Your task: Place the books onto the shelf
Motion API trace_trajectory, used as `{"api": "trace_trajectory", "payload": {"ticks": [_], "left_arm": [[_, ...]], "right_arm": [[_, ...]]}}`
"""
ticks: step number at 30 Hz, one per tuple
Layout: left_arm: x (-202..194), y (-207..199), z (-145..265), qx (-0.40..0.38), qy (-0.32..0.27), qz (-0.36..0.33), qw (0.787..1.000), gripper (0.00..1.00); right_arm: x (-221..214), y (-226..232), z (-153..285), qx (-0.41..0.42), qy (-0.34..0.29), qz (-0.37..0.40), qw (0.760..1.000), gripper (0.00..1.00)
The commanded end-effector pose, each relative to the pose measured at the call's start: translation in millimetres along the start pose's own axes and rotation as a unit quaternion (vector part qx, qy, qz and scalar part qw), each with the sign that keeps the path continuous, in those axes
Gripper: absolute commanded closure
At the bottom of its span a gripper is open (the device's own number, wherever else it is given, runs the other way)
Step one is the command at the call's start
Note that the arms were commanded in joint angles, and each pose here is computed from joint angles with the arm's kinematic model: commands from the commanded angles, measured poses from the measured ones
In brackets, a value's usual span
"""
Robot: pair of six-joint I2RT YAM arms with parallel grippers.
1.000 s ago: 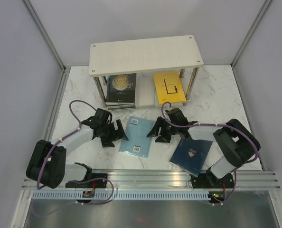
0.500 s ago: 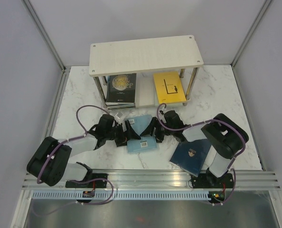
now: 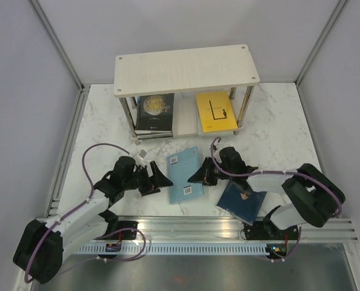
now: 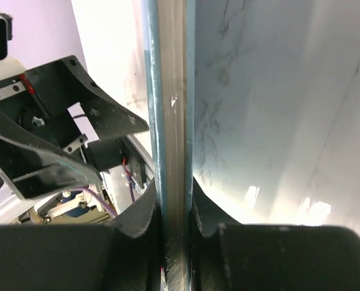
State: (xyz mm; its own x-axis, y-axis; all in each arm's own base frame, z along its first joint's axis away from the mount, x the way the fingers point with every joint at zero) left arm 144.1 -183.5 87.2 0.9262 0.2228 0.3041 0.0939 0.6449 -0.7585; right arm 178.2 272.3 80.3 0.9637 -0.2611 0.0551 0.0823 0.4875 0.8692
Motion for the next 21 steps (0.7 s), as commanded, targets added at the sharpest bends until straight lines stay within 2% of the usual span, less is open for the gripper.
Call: {"api": "trace_trajectory", "payload": {"ticks": [1,4,10,17,21], "left_arm": [[5.8,-2.2,17.6,0.034,-0.030,-0.013,0.999,0.07],[11.3,-14.5,31.6,0.027,-0.052,-0.025,0.998,0.06],[23.3,-41.6,48.3,-0.012,-0.085,-0.036,0.996,0.06],[57.2,-114.9,82.0,-0.139,-0.160,-0.063,0.975,0.03],[65.8,-140.0,90.5,-0.188,-0.166,-0.067,0.966,0.04]], "right_arm": [[1.7,34.5,18.6,0.051,-0.016,0.035,0.998,1.00],[4.7,79.2,47.5,0.092,-0.043,0.081,0.992,1.00],[-4.8,141.8,92.2,0.180,-0.046,0.113,0.976,1.00],[-18.1,169.1,117.5,0.237,-0.026,0.134,0.962,1.00],[-18.9,182.4,125.5,0.262,-0.028,0.136,0.955,1.00]]}}
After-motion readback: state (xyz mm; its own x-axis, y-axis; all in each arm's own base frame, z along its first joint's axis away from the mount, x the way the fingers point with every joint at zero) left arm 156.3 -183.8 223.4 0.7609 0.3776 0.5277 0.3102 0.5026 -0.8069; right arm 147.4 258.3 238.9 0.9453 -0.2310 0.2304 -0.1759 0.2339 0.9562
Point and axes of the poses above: each gripper's point midway between its finger pads, its own z axis back along the fingers, its own y axis along the line the jaws close on, x = y × z, the point moved 4 cm from there along z, back along the fingers, and after that the axes turned 5 degrees about -z, right-handed, at the moved point
